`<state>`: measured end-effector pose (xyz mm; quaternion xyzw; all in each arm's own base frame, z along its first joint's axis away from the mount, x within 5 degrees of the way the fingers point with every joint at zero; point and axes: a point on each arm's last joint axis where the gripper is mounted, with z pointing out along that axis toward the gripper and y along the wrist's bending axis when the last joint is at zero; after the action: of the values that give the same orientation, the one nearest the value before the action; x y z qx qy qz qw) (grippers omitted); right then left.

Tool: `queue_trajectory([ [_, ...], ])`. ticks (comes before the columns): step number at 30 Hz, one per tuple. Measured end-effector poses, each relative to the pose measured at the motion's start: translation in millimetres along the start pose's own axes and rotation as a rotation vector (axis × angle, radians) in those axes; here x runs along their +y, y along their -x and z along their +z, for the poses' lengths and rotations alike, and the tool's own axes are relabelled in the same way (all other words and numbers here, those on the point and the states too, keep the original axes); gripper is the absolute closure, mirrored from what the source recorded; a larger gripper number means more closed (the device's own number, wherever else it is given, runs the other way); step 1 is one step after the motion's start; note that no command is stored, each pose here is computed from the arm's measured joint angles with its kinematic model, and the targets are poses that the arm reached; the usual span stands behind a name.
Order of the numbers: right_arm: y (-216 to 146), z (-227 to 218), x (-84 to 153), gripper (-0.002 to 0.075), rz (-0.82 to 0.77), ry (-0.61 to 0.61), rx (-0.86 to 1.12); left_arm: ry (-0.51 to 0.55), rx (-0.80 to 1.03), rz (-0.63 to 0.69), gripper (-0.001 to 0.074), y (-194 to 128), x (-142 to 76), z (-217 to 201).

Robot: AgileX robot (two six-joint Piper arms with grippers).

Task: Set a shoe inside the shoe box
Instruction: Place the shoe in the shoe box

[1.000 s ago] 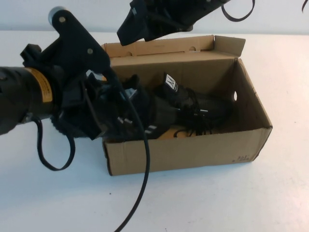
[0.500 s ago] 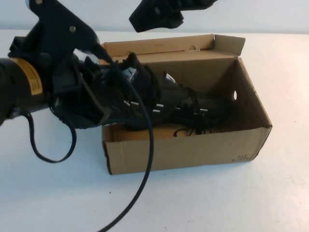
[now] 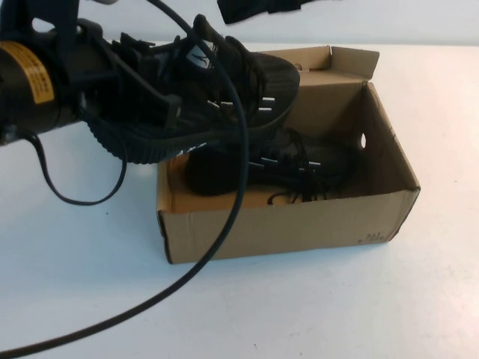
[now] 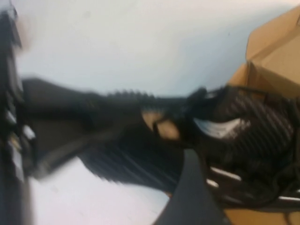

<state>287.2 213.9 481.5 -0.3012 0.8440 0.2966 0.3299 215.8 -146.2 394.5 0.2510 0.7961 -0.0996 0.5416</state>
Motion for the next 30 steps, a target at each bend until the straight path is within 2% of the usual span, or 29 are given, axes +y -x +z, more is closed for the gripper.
queue_trajectory([
  [2,-4.3,6.5,-3.7,0.0291,-0.075,-0.006,0.028,0.000,0.000,0.014,0.0715,0.0,0.0,0.0],
  [7,-14.7,19.6,-16.4,0.0270,-0.376,-0.059,0.107,0.003,0.016,0.037,0.0715,-1.4,0.3,0.0],
  [13,-20.0,26.5,-17.8,0.0160,-0.595,-0.020,0.135,-0.022,0.038,0.083,0.0715,-2.8,-0.7,-7.4],
  [18,-21.9,35.5,-14.7,0.0110,-0.628,0.063,0.123,-0.062,0.046,0.104,0.0715,-2.8,-2.0,-22.6],
  [30,-23.4,54.4,-5.3,0.0109,-0.630,0.171,0.107,-0.086,0.007,0.071,0.0715,1.1,-1.8,-39.7],
])
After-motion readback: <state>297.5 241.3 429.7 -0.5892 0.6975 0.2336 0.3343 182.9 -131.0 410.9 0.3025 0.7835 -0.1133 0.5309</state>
